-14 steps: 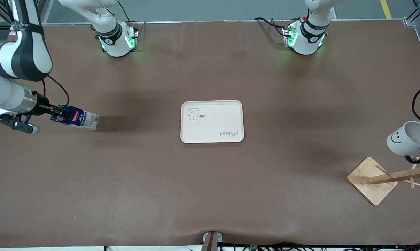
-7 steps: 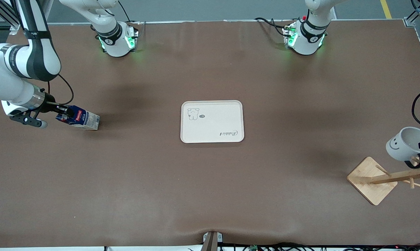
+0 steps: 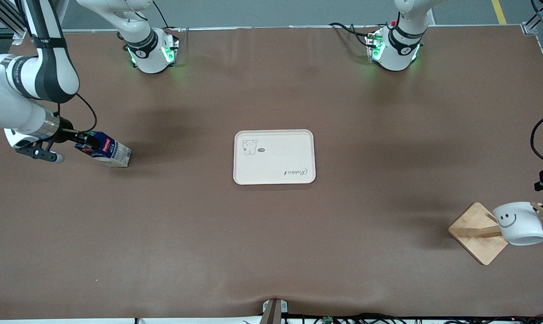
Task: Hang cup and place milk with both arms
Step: 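Hang the mug on the stand while the right gripper sets down milk, then release the mug and raise the left gripper away from the stand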
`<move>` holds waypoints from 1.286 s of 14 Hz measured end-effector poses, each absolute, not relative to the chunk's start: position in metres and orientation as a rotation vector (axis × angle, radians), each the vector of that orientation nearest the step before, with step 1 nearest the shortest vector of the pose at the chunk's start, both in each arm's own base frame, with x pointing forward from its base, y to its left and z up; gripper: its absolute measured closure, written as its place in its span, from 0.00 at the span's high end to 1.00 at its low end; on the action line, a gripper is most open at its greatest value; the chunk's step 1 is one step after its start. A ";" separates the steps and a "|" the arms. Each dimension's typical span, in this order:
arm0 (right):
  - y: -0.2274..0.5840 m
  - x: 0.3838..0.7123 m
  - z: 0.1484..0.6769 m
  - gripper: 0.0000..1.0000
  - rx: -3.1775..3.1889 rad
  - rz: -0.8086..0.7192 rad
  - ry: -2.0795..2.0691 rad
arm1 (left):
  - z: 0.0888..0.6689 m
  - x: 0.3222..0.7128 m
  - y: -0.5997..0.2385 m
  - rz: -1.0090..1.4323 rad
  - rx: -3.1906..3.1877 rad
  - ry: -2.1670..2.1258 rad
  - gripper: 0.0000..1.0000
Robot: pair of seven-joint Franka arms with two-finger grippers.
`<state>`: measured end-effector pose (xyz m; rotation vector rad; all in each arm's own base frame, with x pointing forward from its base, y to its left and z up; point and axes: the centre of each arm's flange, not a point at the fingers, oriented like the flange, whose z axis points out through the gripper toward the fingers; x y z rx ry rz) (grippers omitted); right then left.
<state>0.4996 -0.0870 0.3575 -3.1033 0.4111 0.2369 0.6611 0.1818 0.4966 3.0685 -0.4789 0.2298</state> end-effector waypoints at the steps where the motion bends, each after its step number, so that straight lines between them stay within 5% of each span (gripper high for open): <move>1: -0.087 0.505 0.372 1.00 -3.102 0.258 0.406 | 0.498 0.662 0.179 0.234 3.067 -0.485 0.86; 3: -0.089 0.525 0.424 1.00 -3.100 0.291 0.403 | 0.500 0.663 0.176 0.239 3.065 -0.494 1.00; 6: -0.086 0.561 0.510 1.00 -3.102 0.347 0.388 | 0.504 0.664 0.170 0.247 3.064 -0.478 1.00; 10: -0.082 0.603 0.536 1.00 -3.099 0.351 0.367 | 0.521 0.659 0.135 0.194 3.050 -0.452 1.00; 18: -0.095 0.589 0.581 1.00 -3.023 0.248 0.092 | 0.553 0.631 0.065 0.121 3.057 -0.385 1.00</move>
